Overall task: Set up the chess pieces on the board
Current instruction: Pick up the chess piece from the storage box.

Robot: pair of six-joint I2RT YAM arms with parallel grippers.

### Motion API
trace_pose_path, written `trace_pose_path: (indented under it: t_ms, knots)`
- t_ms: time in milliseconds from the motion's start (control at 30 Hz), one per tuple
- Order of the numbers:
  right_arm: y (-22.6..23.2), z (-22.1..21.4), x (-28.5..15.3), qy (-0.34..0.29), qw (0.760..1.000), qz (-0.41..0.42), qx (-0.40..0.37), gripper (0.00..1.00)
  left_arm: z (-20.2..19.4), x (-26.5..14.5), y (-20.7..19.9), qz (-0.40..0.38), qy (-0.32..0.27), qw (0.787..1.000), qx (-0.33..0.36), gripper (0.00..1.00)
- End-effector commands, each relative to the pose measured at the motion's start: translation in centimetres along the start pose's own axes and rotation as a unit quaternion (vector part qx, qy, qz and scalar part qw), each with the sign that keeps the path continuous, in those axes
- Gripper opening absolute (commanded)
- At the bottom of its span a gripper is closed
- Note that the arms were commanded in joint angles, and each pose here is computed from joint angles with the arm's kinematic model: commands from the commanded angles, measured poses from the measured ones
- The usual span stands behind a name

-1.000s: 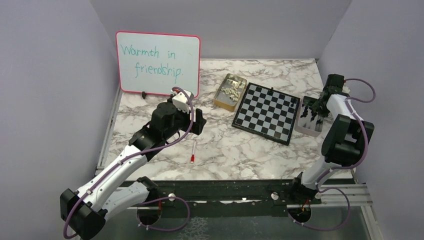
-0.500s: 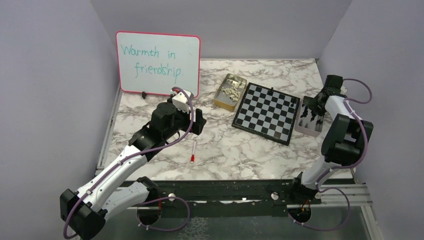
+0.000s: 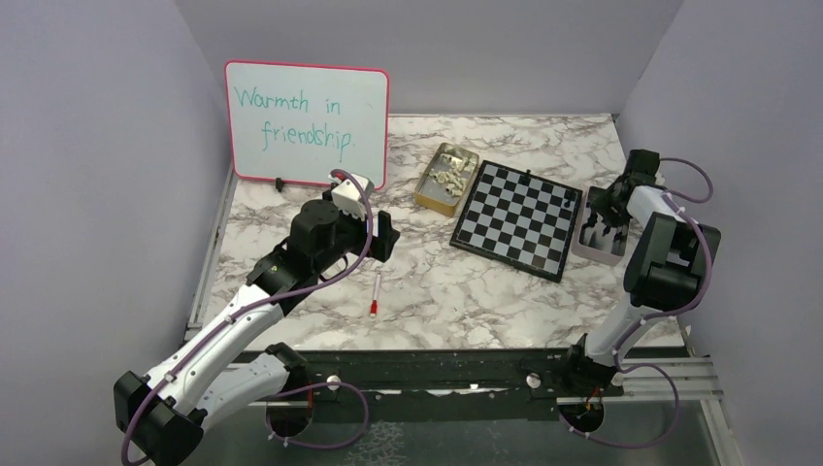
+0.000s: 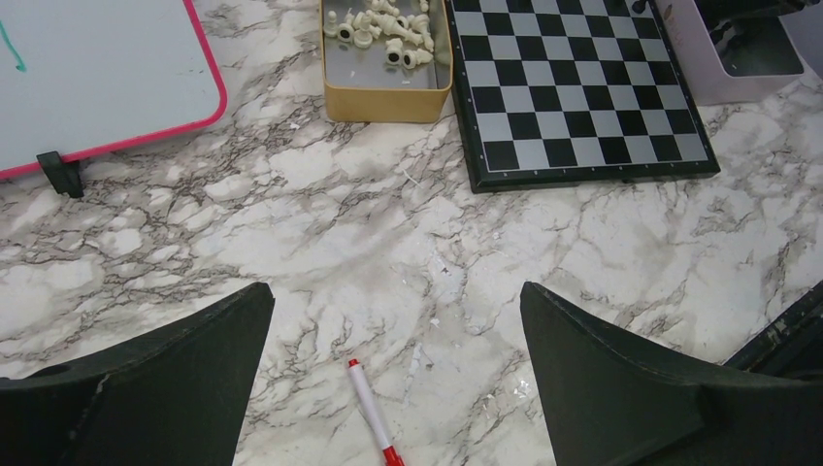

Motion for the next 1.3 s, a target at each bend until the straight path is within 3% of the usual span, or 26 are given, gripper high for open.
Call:
trace_pose_path:
  t_ms: [0,367,767,1000,1267]
  knots:
    - [0.2,-0.7,0.9,0.013,1.000,0.023,0.015,0.40,0.3,-0.3,-0.1,-0.002,-0.013,1.000,0.004,0.99]
    - [-0.1,-1.4,2.3,0.029,0.999,0.012,0.019,0.40,0.2,-0.2,-0.1,-0.001,-0.011,1.000,0.004,0.99]
    - [-0.5,-1.3,2.7,0.024,0.999,-0.018,0.017,0.28,0.2,-0.1,-0.1,-0.003,-0.009,1.000,0.004,0.99]
    - [-0.6,0.0,1.0,-0.006,0.999,-0.039,0.014,0.18,0.1,0.0,-0.2,-0.006,-0.006,1.000,0.002,0.99]
    - [-0.2,1.6,-2.8,-0.054,0.998,-0.029,0.026,0.16,0.1,0.1,0.0,0.005,-0.005,1.000,0.004,0.99]
Point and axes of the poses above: each gripper's point midway between its finger pads, its own x axis out along the fingers, its own y axis along the line the jaws close on, z = x × y, the point moved 9 cm from there along -x, back along the fingers, and after that the axes turned 7 degrees about x, right-handed, at the moved point
